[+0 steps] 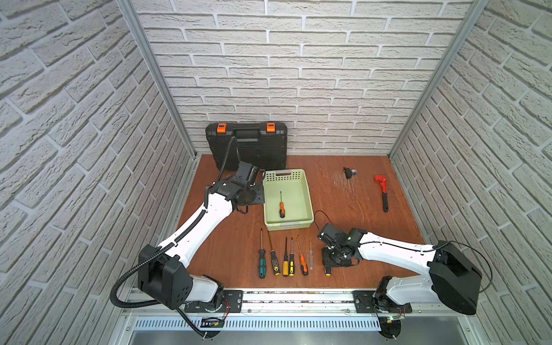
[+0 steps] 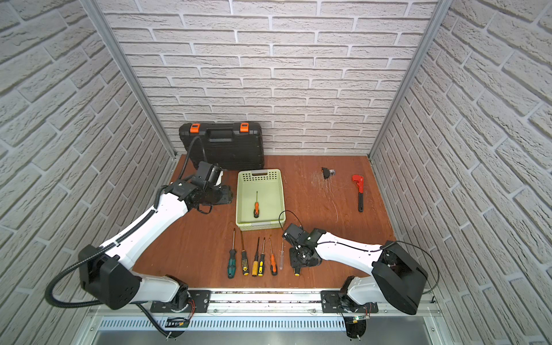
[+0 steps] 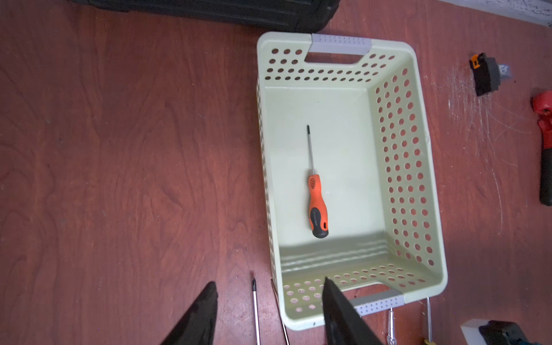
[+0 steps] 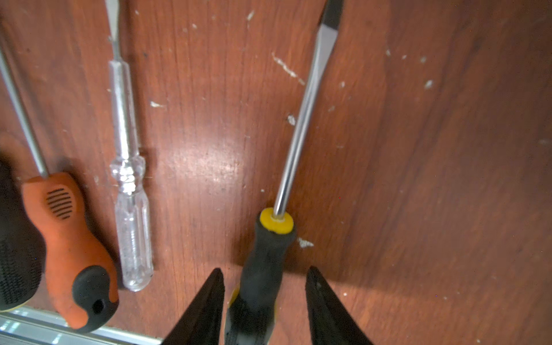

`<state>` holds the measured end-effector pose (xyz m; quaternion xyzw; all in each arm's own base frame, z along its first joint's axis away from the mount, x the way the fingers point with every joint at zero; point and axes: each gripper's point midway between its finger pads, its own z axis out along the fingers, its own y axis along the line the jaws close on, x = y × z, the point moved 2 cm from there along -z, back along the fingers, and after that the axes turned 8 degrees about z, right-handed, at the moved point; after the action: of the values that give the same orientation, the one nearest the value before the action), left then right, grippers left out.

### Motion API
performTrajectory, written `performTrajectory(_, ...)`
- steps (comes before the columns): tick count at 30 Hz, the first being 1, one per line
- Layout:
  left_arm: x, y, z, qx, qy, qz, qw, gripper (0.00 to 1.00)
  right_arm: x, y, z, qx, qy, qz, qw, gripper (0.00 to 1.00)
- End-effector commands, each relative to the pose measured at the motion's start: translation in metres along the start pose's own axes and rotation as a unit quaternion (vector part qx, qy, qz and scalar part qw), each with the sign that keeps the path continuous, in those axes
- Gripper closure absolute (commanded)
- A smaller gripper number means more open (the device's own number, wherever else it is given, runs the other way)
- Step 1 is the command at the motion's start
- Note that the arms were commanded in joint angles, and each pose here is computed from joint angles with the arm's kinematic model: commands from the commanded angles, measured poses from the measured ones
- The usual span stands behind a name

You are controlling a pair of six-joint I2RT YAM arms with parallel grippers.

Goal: Put the screwdriver in the bin
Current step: Pick up the screwdriver from the bottom-center of the table.

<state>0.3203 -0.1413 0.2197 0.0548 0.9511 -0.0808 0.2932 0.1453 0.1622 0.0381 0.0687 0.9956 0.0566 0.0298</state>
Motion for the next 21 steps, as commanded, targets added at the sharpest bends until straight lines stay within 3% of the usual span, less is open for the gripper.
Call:
performTrajectory(1, -0.01, 0.011, -0.011, -0.012, -0.028, 0.005, 1.0, 0.43, 0.001, 0.006, 0.003, -0.01, 0.003, -0.007, 1.0, 0.61)
performTrajectory(3, -0.012, 0.019, -0.014, -0.023, -0.03, 0.0, 0.999, 0.43, 0.002, 0.004, 0.005, -0.006, 0.007, -0.008, 1.0, 0.71)
performTrajectory(12, -0.017, 0.042, -0.022, -0.033, -0.041, -0.028, 0.998, 0.42, 0.007, -0.005, 0.009, 0.004, 0.01, -0.009, 1.0, 0.83)
performTrajectory(21, -0.02, 0.043, -0.021, -0.026, -0.043, -0.045, 0.998, 0.42, -0.005, -0.012, -0.036, 0.004, -0.04, 0.003, 0.999, 0.88)
